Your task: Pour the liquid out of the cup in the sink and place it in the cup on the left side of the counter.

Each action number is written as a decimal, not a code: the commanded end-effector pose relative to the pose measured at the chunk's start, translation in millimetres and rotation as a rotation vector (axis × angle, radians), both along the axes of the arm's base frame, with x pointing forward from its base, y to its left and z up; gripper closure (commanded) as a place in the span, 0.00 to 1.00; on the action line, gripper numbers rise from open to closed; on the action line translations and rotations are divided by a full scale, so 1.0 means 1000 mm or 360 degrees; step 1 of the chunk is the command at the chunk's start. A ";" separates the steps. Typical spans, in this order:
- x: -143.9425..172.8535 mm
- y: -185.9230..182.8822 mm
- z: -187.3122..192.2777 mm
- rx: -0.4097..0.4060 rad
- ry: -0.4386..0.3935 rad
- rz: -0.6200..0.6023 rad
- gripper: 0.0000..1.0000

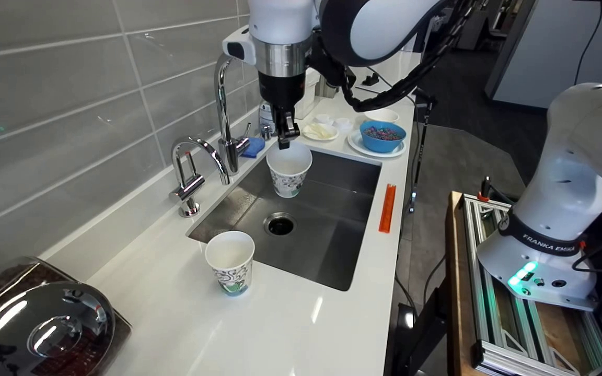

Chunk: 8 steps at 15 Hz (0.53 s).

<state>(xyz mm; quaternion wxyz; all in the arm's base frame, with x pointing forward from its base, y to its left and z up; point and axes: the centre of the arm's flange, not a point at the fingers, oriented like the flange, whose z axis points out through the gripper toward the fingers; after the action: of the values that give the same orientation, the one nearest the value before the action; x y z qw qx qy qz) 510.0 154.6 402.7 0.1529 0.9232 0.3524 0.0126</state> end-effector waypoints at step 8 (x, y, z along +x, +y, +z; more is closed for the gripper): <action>-0.001 0.048 0.011 -0.0013 0.0192 0.0271 0.99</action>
<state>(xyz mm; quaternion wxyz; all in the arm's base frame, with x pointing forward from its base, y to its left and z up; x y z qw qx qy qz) 508.6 186.0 411.1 0.1446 0.8997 0.4117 -0.0105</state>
